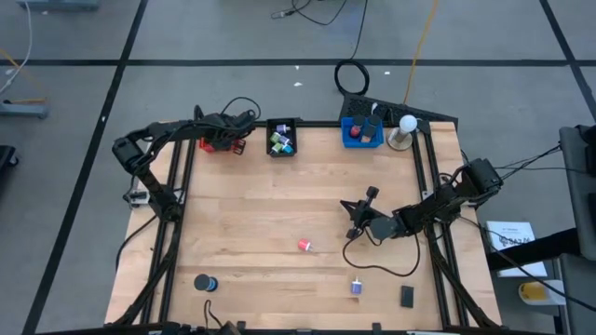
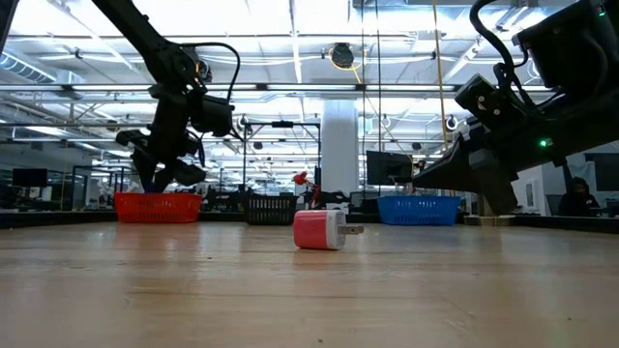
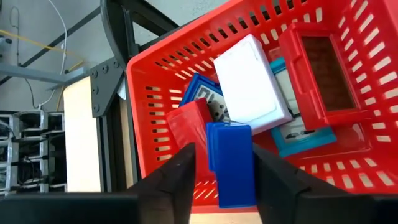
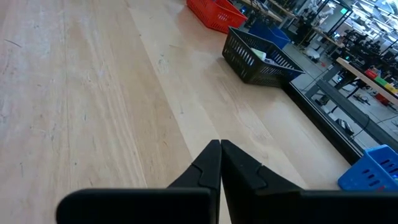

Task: Pick & Place Office items
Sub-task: Put the blue digital clock into the red bin, then put the red charger adapter head into the black bin

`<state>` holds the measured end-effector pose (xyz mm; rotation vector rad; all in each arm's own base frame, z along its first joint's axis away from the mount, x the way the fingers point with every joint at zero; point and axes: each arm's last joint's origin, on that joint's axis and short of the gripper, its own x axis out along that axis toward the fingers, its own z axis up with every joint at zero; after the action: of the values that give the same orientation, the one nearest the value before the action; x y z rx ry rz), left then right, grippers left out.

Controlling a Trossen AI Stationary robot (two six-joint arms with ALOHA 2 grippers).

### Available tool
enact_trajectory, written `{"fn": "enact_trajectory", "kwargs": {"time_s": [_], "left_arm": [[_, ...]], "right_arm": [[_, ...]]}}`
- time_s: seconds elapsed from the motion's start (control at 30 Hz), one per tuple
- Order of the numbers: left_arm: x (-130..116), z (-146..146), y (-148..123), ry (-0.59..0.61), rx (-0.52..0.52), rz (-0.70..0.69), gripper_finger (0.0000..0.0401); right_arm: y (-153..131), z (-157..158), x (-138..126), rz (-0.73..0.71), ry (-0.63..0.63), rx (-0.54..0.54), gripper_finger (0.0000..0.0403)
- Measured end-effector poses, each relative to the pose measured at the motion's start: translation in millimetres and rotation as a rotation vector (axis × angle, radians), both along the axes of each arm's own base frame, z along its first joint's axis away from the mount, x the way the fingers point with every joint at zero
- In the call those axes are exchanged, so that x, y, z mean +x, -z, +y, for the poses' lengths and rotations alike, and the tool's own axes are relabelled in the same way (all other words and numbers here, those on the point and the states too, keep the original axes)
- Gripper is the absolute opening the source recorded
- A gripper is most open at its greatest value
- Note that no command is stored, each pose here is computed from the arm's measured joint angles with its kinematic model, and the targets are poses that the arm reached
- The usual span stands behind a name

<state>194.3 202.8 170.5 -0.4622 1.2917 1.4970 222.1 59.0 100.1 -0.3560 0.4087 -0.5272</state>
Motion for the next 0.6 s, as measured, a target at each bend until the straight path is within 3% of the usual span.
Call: {"fn": "enact_trajectory", "kwargs": {"time_s": [0.23,0.6], "left_arm": [[0.7,0.5,-0.9,0.043,-0.016,0.02,0.0182],[15.3,1.2,-38.6,0.096,0.068,-0.077,0.0171]], "right_arm": [[0.1,0.0,0.0,0.001,0.0,0.0,0.0004],[0.5,-0.1,-0.2,0.006,0.0,-0.002,0.0004]]}}
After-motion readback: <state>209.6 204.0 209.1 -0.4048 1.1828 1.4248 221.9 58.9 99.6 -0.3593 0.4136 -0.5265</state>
